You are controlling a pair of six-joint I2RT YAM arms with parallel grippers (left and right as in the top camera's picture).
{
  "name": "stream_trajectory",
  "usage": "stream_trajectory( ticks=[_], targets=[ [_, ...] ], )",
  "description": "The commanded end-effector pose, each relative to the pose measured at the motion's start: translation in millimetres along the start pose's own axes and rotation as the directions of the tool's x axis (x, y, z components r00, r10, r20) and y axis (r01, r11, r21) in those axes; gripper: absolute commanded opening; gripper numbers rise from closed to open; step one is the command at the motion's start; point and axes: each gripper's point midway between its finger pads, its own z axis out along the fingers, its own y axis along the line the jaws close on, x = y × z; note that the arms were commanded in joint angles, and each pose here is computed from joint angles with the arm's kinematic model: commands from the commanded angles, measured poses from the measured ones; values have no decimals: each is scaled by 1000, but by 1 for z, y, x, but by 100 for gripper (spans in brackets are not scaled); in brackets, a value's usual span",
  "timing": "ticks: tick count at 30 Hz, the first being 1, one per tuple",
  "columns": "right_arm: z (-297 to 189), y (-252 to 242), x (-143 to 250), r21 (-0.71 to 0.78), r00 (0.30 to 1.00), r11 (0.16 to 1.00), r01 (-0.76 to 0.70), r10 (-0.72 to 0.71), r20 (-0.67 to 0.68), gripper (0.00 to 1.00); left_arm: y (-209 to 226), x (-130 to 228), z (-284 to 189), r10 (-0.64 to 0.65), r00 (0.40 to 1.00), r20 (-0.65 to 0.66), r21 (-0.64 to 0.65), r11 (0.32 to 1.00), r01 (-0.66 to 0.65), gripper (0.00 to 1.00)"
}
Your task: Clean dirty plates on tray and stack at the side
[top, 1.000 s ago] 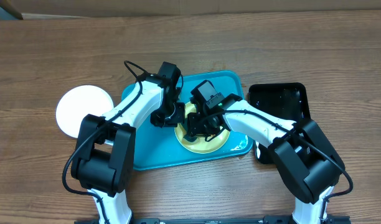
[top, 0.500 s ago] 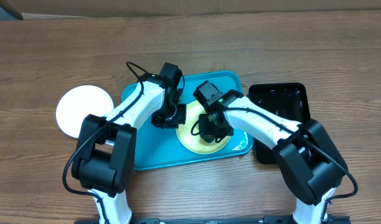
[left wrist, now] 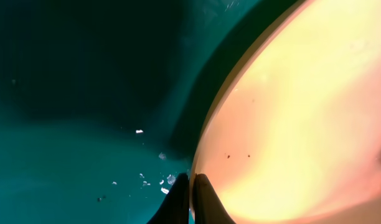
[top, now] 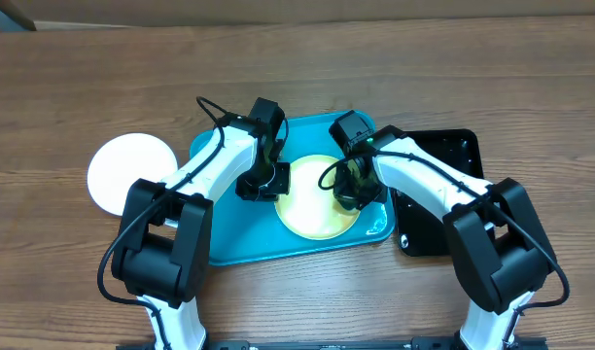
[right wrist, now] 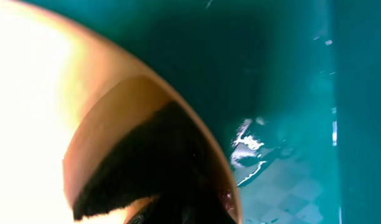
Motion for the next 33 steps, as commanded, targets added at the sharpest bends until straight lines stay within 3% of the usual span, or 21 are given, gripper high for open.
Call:
stream_trajectory(
  ticks=[1, 18, 25, 33],
  targets=[
    [1, -47, -17, 168, 992, 982, -91, 75, 101, 4, 29, -6, -5, -60, 998, 23, -93, 994, 62, 4],
    [-98, -46, -34, -7, 946, 990, -140, 136, 294, 4, 26, -12, -40, -54, 990, 131, -81, 995, 65, 4],
    [-110, -109, -45, 36, 937, 970, -239, 221, 272, 4, 46, -20, -90, -58, 947, 315, -192, 974, 124, 4],
    [-96, -141, -45, -30, 975, 986, -161, 164, 148, 4, 72, -22, -164, 51, 834, 550, -420, 880, 224, 4]
  ],
)
